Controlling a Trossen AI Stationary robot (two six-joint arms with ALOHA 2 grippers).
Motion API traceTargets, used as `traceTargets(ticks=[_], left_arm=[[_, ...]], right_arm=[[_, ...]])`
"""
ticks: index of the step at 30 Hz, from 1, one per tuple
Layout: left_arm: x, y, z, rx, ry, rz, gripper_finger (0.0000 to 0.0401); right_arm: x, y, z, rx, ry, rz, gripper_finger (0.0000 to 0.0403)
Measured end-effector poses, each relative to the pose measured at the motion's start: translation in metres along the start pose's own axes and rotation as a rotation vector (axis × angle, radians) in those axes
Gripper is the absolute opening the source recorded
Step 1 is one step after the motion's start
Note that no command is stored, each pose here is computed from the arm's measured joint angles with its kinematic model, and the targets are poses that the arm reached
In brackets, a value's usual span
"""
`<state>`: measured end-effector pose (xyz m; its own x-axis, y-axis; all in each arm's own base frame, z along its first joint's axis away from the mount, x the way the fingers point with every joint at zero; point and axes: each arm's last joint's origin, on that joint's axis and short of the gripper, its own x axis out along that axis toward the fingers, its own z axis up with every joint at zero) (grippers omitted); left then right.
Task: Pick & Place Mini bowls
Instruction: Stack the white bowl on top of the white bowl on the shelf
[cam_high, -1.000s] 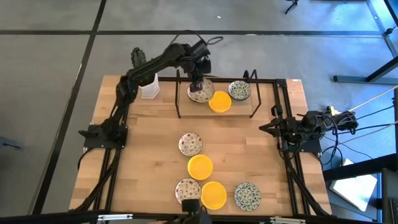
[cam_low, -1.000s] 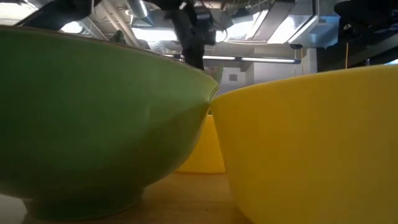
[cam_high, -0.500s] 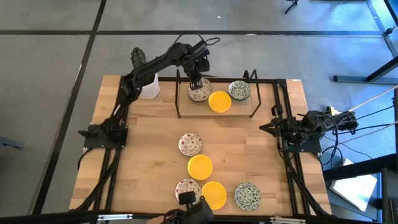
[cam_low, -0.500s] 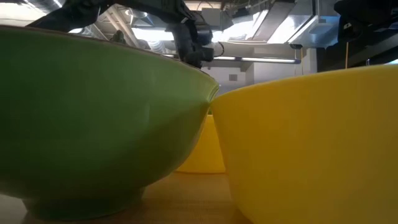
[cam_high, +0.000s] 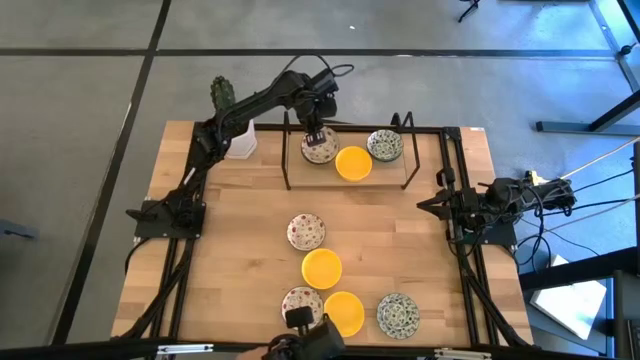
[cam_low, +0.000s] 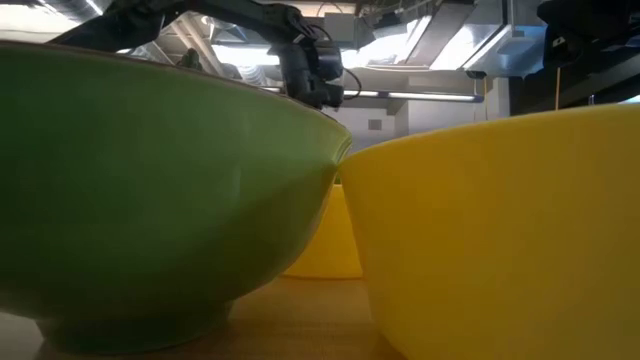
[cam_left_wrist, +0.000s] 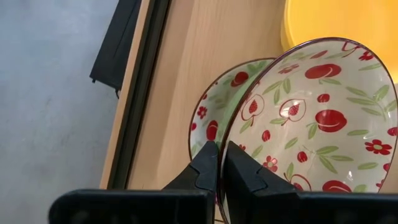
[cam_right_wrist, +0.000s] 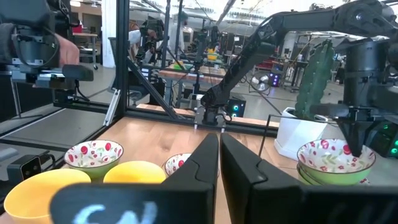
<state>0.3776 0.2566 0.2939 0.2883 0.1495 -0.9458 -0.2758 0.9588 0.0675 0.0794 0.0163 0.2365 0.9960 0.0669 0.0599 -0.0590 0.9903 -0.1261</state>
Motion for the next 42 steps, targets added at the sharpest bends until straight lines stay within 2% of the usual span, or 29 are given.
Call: traceTargets(ticks=[13,24,28,32,42], left_arm=[[0.024,0.003,-0.001,-0.005,0.069,-0.002,0.0008],[0.024,0.0,0.0,-0.021,0.068,-0.005,0.0047],[0.024,-0.005,0.002,0.023,0.069,0.001,0.0063],[0.019,-0.008,0.003,0.068,0.076,0.051,0.0083],[0.0,-0.009,0.003,0.094,0.05,0.142,0.012]], right_arm=[[0.0,0.0,0.0,0.001,0.0,0.0,0.0019],[0.0,0.0,0.0,0.003,0.0,0.0,0.0019],[0.0,0.0,0.0,0.004,0.0,0.0,0.0019],[0.0,0.0,0.001,0.005,-0.008,-0.001,0.0019],[0.0,0.0,0.001,0.003,-0.014,-0.002,0.0019]])
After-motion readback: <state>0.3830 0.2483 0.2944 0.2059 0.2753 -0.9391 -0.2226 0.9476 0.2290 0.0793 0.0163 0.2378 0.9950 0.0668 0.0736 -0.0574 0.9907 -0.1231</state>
